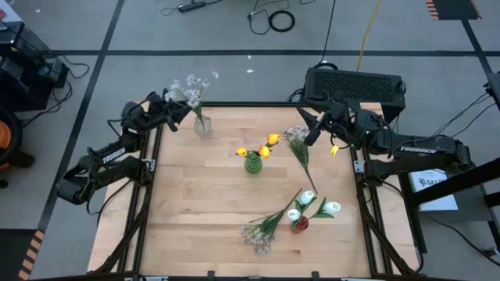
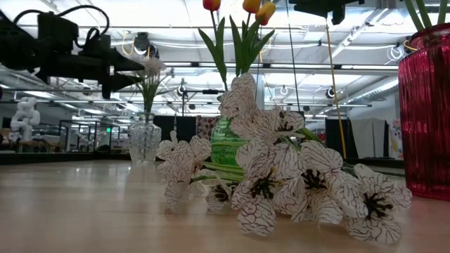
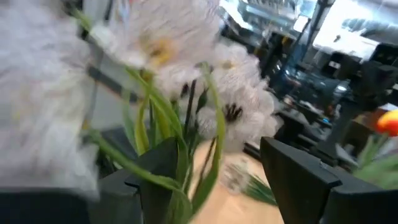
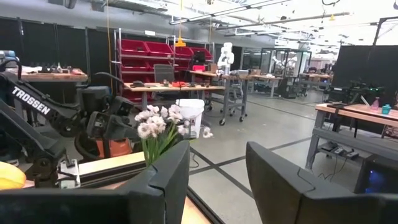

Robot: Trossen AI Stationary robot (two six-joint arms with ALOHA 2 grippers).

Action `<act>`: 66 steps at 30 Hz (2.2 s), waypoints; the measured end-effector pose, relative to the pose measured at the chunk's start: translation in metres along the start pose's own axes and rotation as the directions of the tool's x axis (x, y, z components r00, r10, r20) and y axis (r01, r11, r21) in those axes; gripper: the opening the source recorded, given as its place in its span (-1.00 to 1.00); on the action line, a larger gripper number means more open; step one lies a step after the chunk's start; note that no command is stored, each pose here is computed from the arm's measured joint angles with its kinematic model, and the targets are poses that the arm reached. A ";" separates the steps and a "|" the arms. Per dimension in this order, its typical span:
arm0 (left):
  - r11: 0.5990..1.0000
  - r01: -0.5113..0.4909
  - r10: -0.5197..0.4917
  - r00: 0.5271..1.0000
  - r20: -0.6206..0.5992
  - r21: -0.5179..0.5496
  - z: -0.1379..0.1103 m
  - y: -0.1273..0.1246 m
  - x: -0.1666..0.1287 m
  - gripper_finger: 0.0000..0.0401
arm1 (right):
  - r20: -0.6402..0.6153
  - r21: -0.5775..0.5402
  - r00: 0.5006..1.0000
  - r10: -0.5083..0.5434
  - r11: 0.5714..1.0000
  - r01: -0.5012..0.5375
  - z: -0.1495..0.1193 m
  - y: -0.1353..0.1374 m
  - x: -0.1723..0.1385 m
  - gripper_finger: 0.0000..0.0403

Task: Sort flowers into vase by color
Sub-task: Put the bottom left white flowers into the transparent vase, then put the top white flowers into the transparent vase

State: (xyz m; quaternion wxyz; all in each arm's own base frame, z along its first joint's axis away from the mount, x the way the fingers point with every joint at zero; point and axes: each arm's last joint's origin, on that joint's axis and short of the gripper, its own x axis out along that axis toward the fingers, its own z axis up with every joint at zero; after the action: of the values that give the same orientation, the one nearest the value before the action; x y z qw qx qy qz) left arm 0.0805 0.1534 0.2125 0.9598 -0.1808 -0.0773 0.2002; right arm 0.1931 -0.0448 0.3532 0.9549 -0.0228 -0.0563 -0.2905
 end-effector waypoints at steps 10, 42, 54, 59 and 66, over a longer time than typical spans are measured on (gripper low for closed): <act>0.983 -0.061 0.024 0.978 -0.208 -0.173 0.010 0.003 0.009 0.17 | 0.000 0.000 1.000 0.000 1.000 0.000 0.000 0.000 0.000 -0.25; 0.965 -0.261 0.258 0.940 -0.224 0.016 0.073 -0.087 -0.051 0.17 | -0.017 -0.014 1.000 0.002 1.000 -0.002 -0.002 0.000 0.000 -0.25; 0.967 -0.216 0.228 0.971 -0.078 0.136 0.092 -0.120 -0.073 0.17 | -0.023 -0.021 1.000 0.002 1.000 -0.003 -0.003 0.000 0.000 -0.25; 0.977 -0.131 0.144 0.987 -0.068 0.166 0.093 -0.127 -0.077 0.17 | -0.053 -0.057 0.999 -0.003 0.998 0.000 -0.006 -0.001 0.000 -0.25; 0.982 -0.007 0.022 0.997 -0.080 0.188 0.095 -0.132 -0.076 0.17 | -0.063 0.002 0.997 -0.055 0.998 0.055 -0.007 -0.010 0.004 -0.25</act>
State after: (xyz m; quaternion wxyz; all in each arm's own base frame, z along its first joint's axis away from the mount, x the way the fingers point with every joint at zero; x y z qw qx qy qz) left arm 0.0371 0.0392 0.3443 0.9734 -0.0983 -0.0177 0.2060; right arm 0.1911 -0.0558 0.3465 0.9479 -0.0106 -0.0274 -0.3171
